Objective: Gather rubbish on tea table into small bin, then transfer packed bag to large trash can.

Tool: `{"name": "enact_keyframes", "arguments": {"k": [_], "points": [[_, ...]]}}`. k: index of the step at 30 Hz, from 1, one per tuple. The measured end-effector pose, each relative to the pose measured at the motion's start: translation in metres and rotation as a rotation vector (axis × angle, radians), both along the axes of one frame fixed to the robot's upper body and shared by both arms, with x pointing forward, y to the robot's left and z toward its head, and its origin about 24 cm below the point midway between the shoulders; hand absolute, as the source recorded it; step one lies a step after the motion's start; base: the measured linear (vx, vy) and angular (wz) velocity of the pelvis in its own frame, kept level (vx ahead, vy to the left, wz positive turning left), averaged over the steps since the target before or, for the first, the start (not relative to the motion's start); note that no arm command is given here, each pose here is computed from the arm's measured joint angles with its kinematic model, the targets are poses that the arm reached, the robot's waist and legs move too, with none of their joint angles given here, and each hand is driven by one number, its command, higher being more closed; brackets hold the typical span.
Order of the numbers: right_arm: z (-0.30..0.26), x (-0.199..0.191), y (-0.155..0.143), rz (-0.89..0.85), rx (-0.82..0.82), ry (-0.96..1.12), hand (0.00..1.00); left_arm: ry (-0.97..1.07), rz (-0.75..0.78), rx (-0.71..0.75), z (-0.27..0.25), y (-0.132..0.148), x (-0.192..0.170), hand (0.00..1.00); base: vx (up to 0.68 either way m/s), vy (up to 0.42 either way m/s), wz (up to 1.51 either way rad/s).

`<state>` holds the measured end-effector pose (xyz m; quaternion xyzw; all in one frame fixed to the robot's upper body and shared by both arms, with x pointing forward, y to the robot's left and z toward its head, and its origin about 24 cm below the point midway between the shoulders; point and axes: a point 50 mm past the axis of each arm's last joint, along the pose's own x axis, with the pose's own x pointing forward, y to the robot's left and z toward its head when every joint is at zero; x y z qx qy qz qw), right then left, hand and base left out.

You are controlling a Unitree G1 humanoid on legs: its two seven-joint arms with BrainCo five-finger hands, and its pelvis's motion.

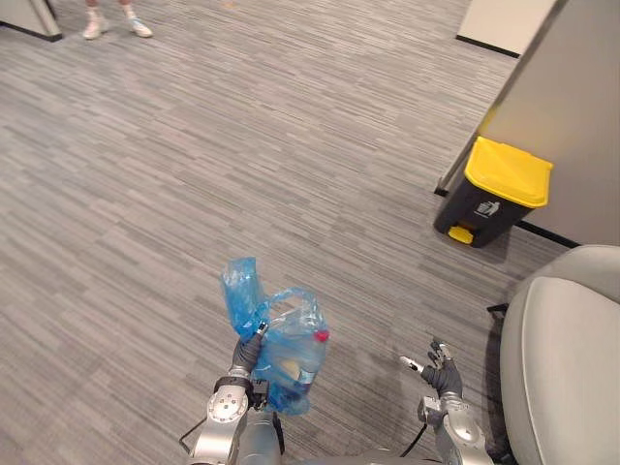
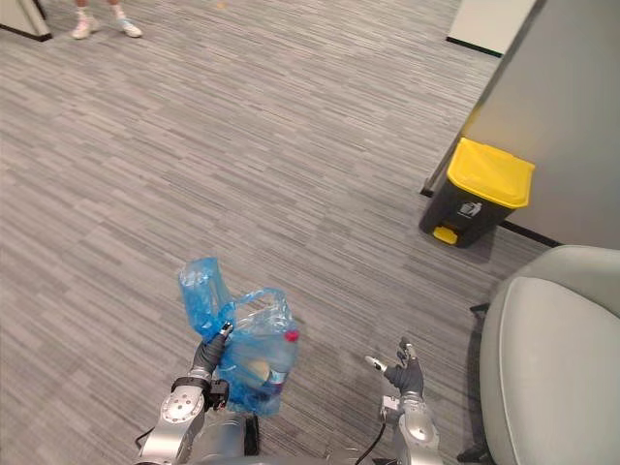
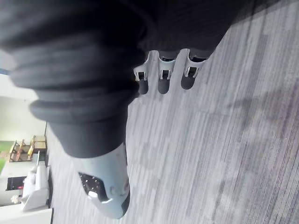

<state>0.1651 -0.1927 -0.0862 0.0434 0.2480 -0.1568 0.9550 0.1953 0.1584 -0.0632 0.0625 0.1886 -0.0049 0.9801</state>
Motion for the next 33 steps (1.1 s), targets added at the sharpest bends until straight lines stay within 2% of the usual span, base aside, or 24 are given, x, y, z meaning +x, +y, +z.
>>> {"name": "enact_keyframes", "arguments": {"k": [10,13,18,19,20,22,24,26,28,30,33], "points": [[-0.012,0.003,0.003,0.065,-0.031,0.084,0.00,0.027,0.024,0.065,-0.003,0.020,-0.004,1.00,0.09,0.020,-0.90],[-0.019,0.004,-0.009,0.078,-0.068,0.142,0.00,0.063,0.045,0.083,-0.010,0.028,0.001,1.00,0.35,-0.158,0.03],[-0.018,0.004,-0.024,0.084,-0.125,0.159,0.00,0.098,0.043,0.061,-0.017,0.021,-0.002,1.00,0.46,-0.201,0.16],[-0.018,0.001,-0.022,0.088,-0.122,0.161,0.00,0.095,0.036,0.041,-0.017,0.016,-0.003,1.00,0.94,-0.087,-0.79],[0.003,0.024,-0.004,0.119,-0.109,0.021,0.00,0.034,0.035,-0.011,-0.006,0.003,-0.003,1.00,0.97,0.029,-1.02],[0.001,0.018,-0.003,0.098,-0.093,0.032,0.00,0.036,0.039,-0.017,-0.006,0.002,-0.006,1.00,0.63,0.193,-0.59],[-0.004,0.009,-0.001,0.091,-0.079,0.058,0.00,0.032,0.040,-0.007,-0.005,0.006,-0.006,1.00,0.21,0.088,0.08],[0.002,0.015,0.002,0.085,-0.071,0.020,0.00,0.036,0.103,-0.016,-0.006,0.015,-0.013,1.00,-0.01,0.108,-0.51],[-0.001,0.019,-0.008,0.082,-0.098,0.038,0.00,0.074,0.107,-0.019,-0.013,0.014,-0.021,1.00,0.14,0.238,-1.01],[-0.005,0.025,0.002,0.103,-0.074,0.054,0.00,0.139,0.099,0.024,-0.022,0.024,-0.030,1.00,0.37,0.257,-1.35],[-0.008,0.020,0.006,0.123,-0.072,0.073,0.00,0.134,0.085,0.049,-0.020,0.030,-0.028,1.00,0.33,0.156,-0.59]]}}
